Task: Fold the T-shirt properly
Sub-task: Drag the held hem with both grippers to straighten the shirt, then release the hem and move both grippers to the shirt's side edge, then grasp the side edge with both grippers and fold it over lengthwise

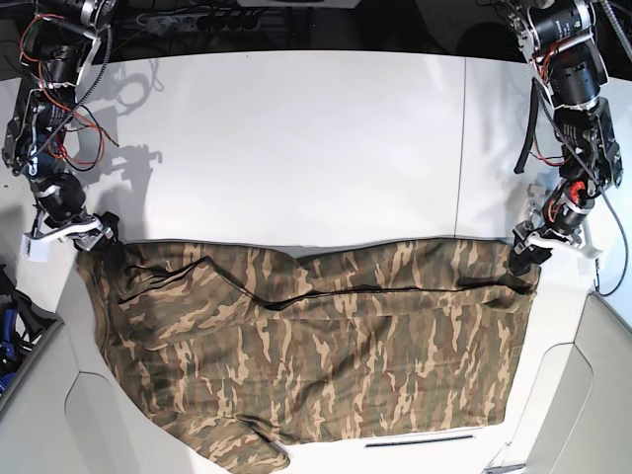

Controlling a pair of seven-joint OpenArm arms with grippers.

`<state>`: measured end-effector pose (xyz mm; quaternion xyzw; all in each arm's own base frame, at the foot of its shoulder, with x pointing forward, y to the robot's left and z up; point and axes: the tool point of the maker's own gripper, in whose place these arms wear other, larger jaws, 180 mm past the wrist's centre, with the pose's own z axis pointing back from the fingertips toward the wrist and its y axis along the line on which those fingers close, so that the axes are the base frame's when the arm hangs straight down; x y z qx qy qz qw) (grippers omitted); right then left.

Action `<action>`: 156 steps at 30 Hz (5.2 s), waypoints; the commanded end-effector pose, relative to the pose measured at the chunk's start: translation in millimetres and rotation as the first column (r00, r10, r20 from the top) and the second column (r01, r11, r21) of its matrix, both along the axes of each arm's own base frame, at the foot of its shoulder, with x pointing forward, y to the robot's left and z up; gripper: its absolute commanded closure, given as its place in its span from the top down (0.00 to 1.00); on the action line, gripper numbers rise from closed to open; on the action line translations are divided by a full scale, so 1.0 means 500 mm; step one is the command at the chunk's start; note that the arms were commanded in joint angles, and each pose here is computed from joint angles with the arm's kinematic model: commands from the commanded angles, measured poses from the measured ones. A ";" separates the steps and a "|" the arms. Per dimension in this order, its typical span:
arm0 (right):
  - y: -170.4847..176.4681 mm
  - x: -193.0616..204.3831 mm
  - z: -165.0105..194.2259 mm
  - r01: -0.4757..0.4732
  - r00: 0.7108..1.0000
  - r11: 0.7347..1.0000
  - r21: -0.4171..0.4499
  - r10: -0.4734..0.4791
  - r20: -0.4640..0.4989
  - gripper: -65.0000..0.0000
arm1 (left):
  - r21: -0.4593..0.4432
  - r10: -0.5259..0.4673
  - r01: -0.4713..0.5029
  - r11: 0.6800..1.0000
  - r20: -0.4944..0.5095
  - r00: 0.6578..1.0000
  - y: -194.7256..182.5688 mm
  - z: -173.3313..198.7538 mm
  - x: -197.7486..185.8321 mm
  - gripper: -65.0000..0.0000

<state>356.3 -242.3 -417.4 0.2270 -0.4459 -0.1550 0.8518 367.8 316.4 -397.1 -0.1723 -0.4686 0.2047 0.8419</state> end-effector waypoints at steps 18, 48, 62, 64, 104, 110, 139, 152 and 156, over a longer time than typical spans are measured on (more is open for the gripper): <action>0.051 0.058 0.047 -0.059 0.996 0.998 0.015 0.057 0.062 0.00 | 0.141 -0.091 0.083 0.986 0.044 0.995 -0.017 0.045 0.056 0.00; -0.026 -0.155 0.028 -0.108 0.987 0.994 0.032 0.111 -0.118 0.00 | 0.213 -0.300 0.295 0.932 -0.006 0.954 -0.042 0.078 -0.148 0.00; -0.003 -0.298 0.055 -0.200 0.967 0.978 -0.056 0.188 -0.174 0.00 | 0.242 -0.366 0.377 0.894 -0.092 0.926 -0.073 0.097 -0.299 0.00; -0.007 -0.315 0.053 -0.193 0.966 0.980 -0.054 0.180 -0.185 0.00 | 0.241 -0.372 0.386 0.890 -0.104 0.922 -0.076 0.095 -0.311 0.00; -0.262 -0.139 0.267 0.127 0.986 0.941 -0.313 -0.085 0.145 0.59 | 0.361 -0.168 0.123 0.924 0.094 0.981 0.062 0.237 -0.219 0.56; -0.237 -0.026 0.221 0.088 0.992 0.948 -0.304 -0.054 0.117 0.59 | 0.348 -0.160 0.110 0.931 0.119 0.980 0.076 0.246 -0.146 0.56; -0.023 0.194 0.030 -0.014 1.000 0.992 -0.124 0.014 0.002 0.59 | 0.114 -0.076 0.082 0.990 -0.057 0.995 0.048 0.027 0.134 0.56; 0.028 0.195 0.032 -0.113 0.993 0.984 -0.138 0.117 0.018 0.00 | 0.119 -0.063 0.072 0.990 -0.075 0.995 0.044 0.021 0.137 0.04; 0.023 0.198 0.048 -0.135 0.990 0.978 -0.160 0.139 0.012 0.00 | 0.113 -0.144 0.150 0.982 -0.056 0.988 0.020 0.030 0.138 0.00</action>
